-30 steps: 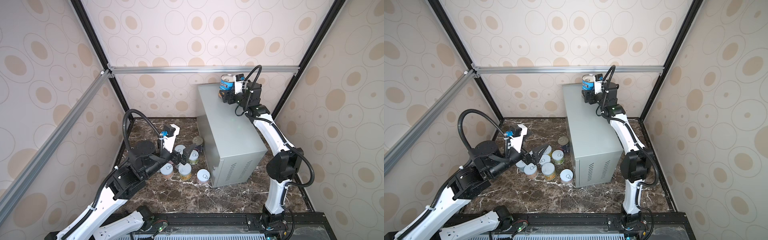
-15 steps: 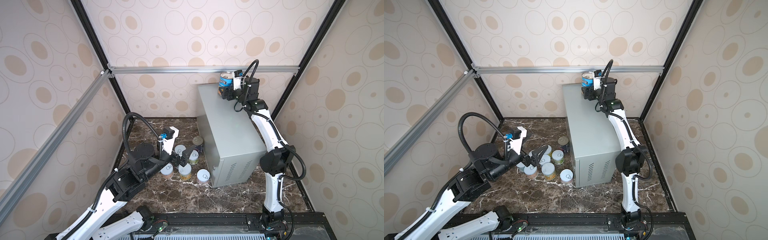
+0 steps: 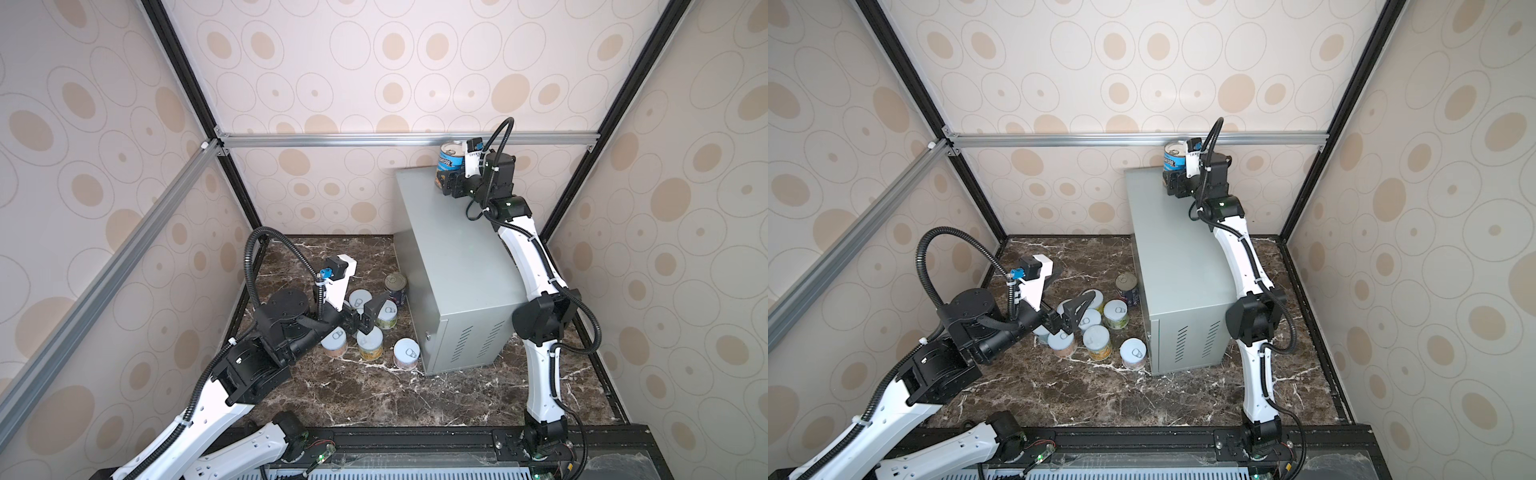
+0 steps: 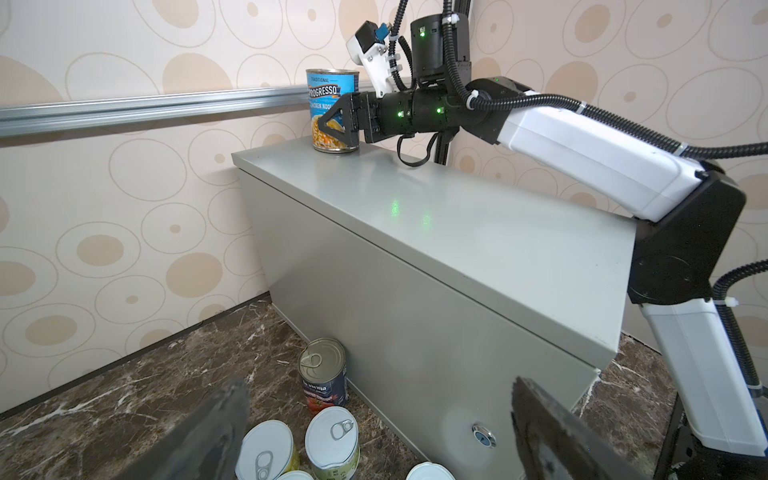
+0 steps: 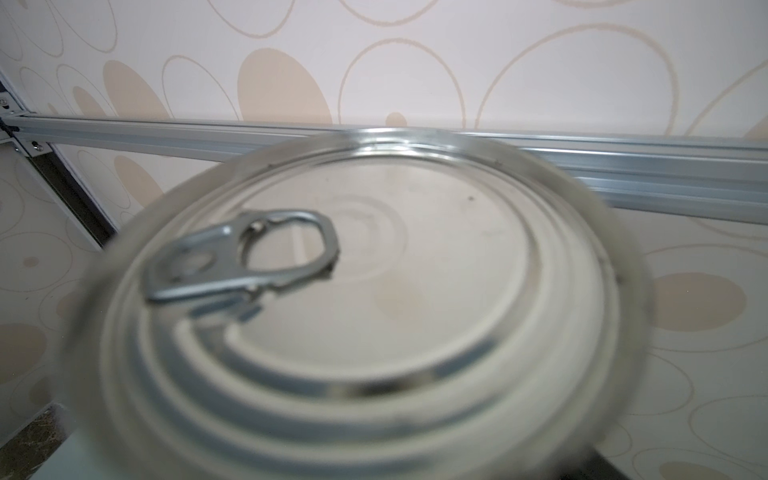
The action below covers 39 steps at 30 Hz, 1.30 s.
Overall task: Place and organize the canned foods onto the counter
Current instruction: 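Open the right gripper and withdraw it while the left gripper moves to the cans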
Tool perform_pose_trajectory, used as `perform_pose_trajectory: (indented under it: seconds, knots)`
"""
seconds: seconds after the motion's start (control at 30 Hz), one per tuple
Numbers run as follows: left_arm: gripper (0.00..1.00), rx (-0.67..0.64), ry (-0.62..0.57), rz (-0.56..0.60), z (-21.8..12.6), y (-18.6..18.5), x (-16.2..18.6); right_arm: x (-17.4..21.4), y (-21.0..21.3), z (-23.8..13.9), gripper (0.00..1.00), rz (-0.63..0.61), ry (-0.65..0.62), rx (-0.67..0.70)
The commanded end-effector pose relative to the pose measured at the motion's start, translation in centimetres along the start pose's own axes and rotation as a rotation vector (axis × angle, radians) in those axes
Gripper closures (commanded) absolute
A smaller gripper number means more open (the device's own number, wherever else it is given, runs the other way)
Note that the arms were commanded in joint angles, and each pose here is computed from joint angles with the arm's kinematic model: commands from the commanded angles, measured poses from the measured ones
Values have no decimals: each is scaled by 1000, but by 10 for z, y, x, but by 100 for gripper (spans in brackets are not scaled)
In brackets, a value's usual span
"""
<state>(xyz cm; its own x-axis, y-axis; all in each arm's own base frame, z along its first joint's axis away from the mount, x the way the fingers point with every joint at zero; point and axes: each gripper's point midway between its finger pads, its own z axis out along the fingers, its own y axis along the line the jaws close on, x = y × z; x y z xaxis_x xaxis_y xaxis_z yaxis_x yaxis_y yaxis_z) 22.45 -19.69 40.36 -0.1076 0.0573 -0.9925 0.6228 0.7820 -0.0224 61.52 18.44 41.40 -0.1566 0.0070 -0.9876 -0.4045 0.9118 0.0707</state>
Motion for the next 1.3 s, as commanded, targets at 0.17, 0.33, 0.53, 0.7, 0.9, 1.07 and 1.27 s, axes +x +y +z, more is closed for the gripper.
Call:
perform_pose_trajectory:
  seconds: [0.17,0.33,0.53,0.7,0.9,1.07,1.27]
  knots:
    - [2,-26,28,-6,20,4,10,-69,14,-47,0,-16,-145,-34]
    - [2,-33,48,-14,31,5,16,-91,26,-90,0,-18,-184,-57]
    - [2,-67,93,-44,49,15,31,-81,29,-146,0,53,-75,-14]
    - [2,-110,155,-117,70,35,50,-50,40,-193,0,145,50,-15]
    - [2,-177,268,-222,98,67,87,-18,62,-270,0,165,15,-60]
    - [2,-228,391,-249,127,84,123,14,70,-320,0,163,38,-55]
    - [2,-211,490,-255,161,95,160,39,77,-356,0,177,60,-61]
